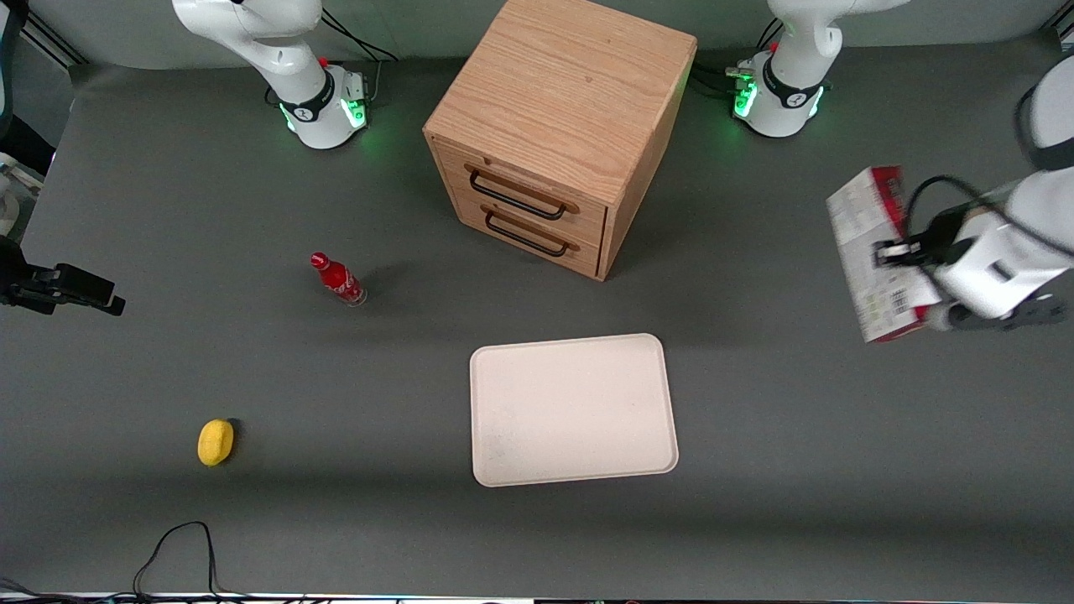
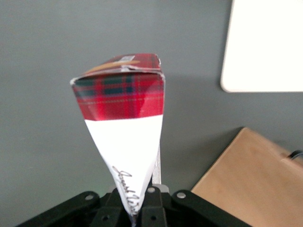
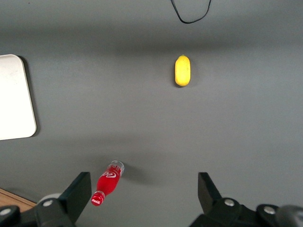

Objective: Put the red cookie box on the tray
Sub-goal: 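Carry the cookie box with the left gripper over the white tray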

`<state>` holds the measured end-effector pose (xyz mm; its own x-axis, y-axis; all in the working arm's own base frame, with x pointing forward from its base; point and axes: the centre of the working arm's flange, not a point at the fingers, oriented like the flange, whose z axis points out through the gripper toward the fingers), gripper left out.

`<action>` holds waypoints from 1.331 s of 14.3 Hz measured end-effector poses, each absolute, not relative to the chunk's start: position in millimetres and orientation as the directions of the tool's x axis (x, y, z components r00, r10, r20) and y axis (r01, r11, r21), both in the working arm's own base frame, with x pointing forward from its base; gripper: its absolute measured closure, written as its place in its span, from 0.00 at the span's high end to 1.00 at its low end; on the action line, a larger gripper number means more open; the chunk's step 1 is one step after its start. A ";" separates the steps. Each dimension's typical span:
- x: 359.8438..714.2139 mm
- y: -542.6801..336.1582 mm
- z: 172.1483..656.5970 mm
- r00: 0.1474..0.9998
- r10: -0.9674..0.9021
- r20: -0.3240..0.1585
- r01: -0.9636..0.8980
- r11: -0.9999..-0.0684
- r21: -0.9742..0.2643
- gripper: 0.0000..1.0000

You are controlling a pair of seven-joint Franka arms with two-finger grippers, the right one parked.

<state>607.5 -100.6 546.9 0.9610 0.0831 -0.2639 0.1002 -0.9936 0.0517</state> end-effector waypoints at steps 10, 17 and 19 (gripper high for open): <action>684.7 -300.3 376.5 0.985 0.083 -0.154 0.098 -0.991 0.095 0.07; 701.8 -310.2 268.0 0.986 0.093 -0.136 0.102 -0.993 0.057 0.07; 700.2 -316.7 261.1 0.988 0.086 -0.132 0.095 -0.994 0.060 0.07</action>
